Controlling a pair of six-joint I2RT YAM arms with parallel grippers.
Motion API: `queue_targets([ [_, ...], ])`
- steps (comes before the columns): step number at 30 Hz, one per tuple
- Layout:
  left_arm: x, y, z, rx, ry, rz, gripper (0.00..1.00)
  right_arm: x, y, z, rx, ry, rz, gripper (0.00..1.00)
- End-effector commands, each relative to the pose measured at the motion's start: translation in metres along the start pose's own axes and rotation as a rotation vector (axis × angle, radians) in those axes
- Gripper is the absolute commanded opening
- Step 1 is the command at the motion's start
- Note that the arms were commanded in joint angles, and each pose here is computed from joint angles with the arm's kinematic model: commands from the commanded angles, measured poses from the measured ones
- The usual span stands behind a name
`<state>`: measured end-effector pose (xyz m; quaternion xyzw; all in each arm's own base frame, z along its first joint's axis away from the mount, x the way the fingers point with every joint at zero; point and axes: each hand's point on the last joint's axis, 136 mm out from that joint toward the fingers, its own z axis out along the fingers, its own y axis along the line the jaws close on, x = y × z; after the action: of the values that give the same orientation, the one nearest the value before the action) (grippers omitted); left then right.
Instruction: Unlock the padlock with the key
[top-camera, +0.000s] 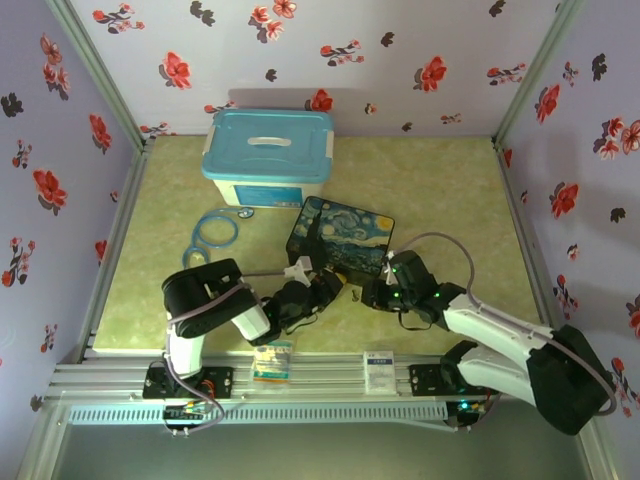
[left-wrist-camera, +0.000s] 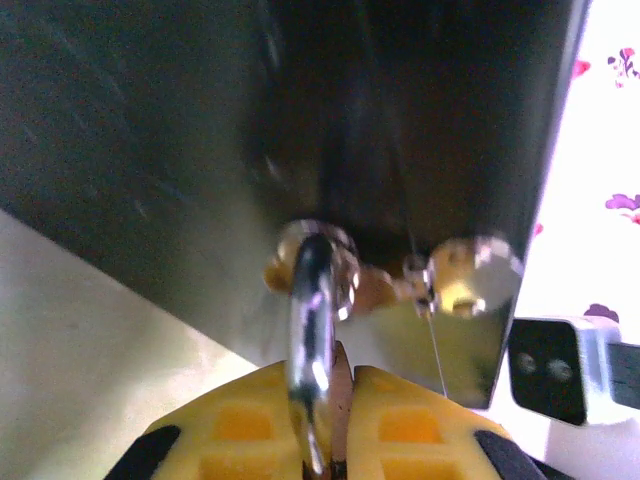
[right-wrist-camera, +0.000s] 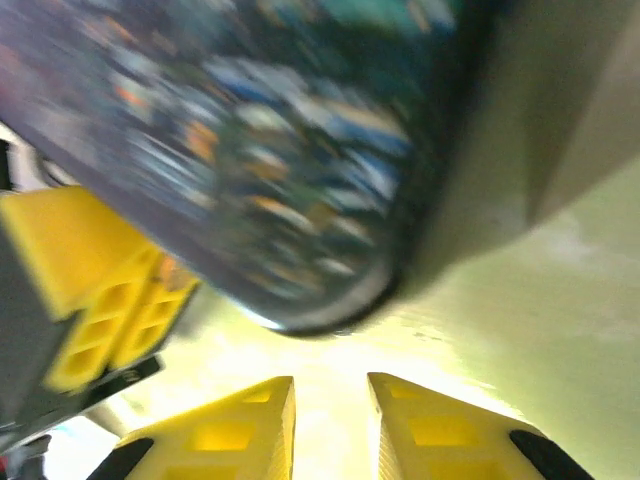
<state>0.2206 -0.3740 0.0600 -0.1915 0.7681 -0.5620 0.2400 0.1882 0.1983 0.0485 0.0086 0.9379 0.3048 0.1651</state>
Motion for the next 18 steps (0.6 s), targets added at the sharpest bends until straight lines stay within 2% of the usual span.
queue_targets([
  [1,0.005,0.003,0.004,-0.001,0.016,-0.006,0.0,-0.019,-0.018,-0.005,0.149,-0.075,-0.047,0.24],
  [11,0.017,0.009,0.013,-0.015,0.046,-0.008,0.0,-0.075,-0.038,0.0,0.201,-0.15,0.012,0.23],
  [14,0.018,0.014,0.01,-0.027,0.044,-0.011,0.11,-0.089,-0.038,-0.001,0.213,-0.169,0.012,0.23],
  [17,0.011,0.021,0.002,-0.05,0.008,-0.002,0.33,-0.088,-0.031,0.001,0.176,-0.153,0.018,0.22],
  [18,0.008,0.02,0.0,-0.05,0.0,0.018,0.37,-0.084,-0.031,0.001,0.173,-0.145,0.02,0.22],
])
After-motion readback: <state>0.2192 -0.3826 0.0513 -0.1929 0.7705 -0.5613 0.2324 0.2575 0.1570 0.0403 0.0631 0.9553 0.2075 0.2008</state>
